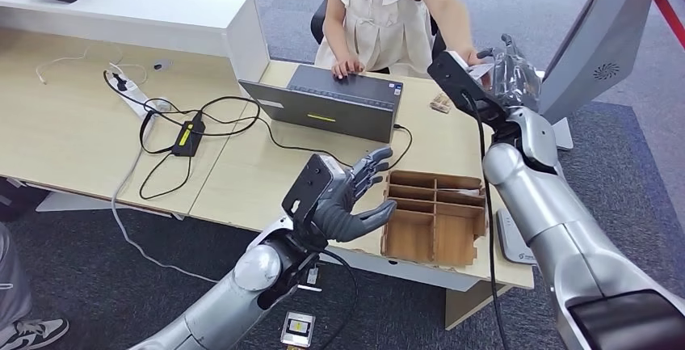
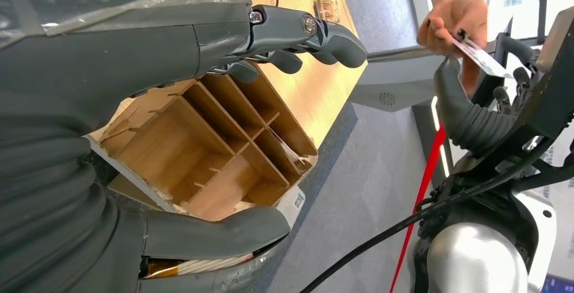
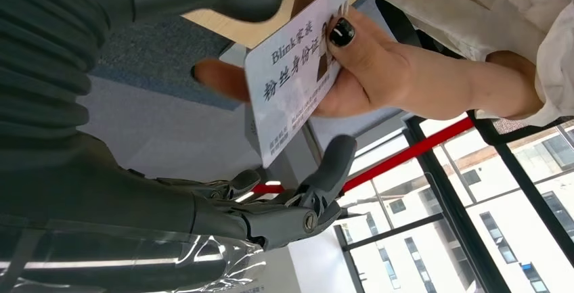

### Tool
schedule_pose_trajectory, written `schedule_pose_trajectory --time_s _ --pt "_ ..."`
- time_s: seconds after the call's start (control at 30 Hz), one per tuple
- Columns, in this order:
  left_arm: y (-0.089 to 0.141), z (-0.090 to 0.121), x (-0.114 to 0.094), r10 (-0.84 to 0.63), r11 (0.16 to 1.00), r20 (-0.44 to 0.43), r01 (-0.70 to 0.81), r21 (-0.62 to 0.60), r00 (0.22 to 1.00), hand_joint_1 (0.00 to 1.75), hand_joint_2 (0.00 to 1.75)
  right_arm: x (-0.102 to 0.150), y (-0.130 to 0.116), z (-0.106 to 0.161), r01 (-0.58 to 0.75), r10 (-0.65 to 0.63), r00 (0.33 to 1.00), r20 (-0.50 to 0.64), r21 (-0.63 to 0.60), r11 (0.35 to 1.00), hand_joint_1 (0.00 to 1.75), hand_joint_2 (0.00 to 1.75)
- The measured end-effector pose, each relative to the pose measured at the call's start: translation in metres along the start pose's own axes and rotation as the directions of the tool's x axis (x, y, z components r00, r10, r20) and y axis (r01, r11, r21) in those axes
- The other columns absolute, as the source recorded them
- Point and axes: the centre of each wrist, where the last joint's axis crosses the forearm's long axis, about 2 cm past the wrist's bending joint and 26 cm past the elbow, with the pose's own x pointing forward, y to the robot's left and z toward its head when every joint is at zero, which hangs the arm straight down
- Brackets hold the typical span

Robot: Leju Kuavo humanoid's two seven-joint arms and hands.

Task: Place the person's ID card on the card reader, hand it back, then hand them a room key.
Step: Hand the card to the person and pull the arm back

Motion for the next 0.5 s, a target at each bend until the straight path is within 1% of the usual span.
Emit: schedule_pose_trajectory --time_s 0.1,0.2,0.37,0.5 --pt "-0.0003 0.0 -0.0001 0.0 1.0 -0.001 0.0 -0.001 1.0 0.0 1.75 -0.0009 -0.0003 -0.0004 0.017 -0.017 1.0 0.003 -0.01 1.0 0.0 1.75" --pt "-0.0001 0.0001 -0.0005 -0.002 1.0 -0.002 0.002 0.005 1.0 0.0 1.75 -0.0013 -0.0021 -0.0013 0.062 -0.062 0.998 0.024 -0.028 0.998 0.0 1.75" --pt "0.0011 0.0009 -0.0014 -0.007 0.998 -0.002 0.008 0.056 1.0 0.0 1.75 0.0014 -0.0035 -0.0017 0.193 -0.189 0.978 0.092 -0.04 0.98 0.0 1.75" --pt "0.0038 0.0055 -0.005 -0.012 0.994 -0.007 0.013 0.109 1.0 0.0 1.75 0.0057 0.0054 0.0068 0.336 -0.331 0.938 0.106 -0.033 0.941 0.0 1.75"
